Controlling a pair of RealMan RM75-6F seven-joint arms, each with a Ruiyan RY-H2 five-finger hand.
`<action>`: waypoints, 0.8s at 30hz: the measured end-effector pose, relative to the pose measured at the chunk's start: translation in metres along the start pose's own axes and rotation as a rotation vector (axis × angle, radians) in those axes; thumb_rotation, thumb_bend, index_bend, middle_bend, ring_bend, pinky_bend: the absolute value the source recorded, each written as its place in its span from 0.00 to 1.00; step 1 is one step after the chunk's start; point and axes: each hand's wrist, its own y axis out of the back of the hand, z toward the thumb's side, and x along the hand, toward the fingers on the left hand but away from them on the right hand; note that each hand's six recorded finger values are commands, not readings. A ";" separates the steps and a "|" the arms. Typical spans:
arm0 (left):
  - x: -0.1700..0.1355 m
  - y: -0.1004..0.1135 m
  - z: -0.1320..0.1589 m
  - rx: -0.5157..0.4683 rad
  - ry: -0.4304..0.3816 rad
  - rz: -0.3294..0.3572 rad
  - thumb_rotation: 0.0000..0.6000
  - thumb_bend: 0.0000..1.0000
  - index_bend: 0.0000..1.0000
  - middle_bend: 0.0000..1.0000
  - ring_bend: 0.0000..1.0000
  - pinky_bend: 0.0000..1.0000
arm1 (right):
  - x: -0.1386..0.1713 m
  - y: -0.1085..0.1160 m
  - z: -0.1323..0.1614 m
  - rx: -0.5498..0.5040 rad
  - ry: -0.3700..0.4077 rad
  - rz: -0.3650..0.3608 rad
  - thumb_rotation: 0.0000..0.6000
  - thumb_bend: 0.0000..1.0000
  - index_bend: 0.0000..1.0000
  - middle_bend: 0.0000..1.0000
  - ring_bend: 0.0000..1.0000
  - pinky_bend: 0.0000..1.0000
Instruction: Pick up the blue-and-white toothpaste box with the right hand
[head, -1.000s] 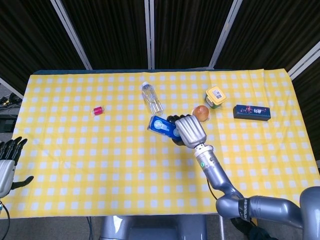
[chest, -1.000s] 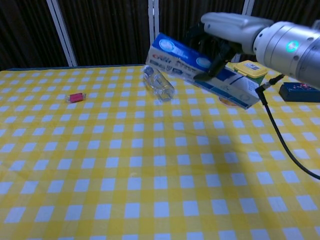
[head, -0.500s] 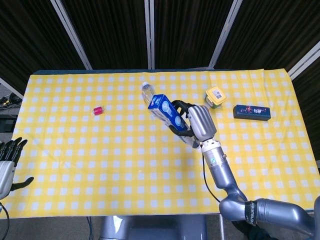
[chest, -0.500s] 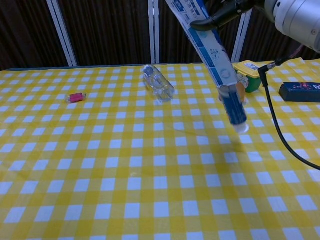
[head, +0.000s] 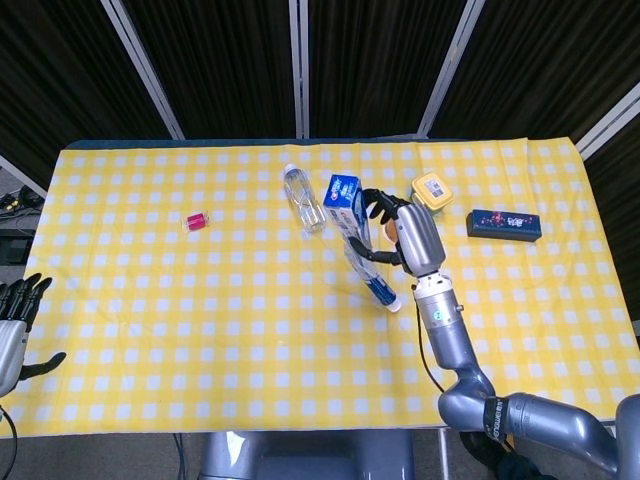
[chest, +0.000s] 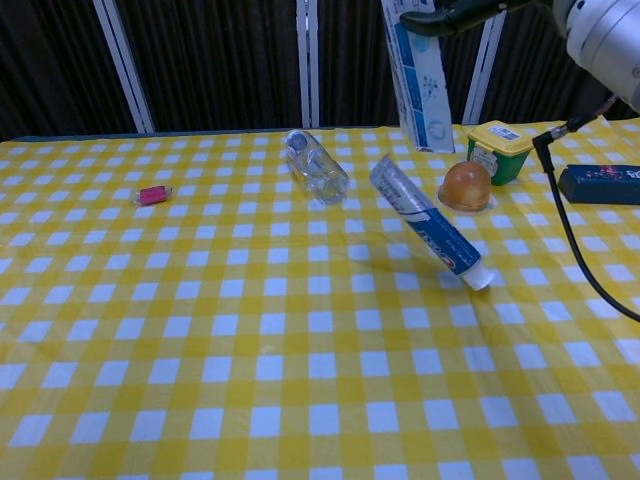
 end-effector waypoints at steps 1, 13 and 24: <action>0.000 0.000 0.000 0.000 0.000 0.000 1.00 0.00 0.00 0.00 0.00 0.00 | -0.001 0.002 0.002 0.010 0.012 -0.008 1.00 0.27 0.45 0.52 0.50 0.54; 0.000 0.001 0.000 0.000 0.001 0.002 1.00 0.00 0.00 0.00 0.00 0.00 | -0.006 0.028 0.003 0.376 0.189 -0.010 1.00 0.27 0.45 0.53 0.50 0.54; -0.001 -0.003 0.003 0.011 -0.003 -0.004 1.00 0.00 0.00 0.00 0.00 0.00 | 0.061 0.000 -0.057 0.878 0.337 0.322 1.00 0.27 0.45 0.53 0.50 0.54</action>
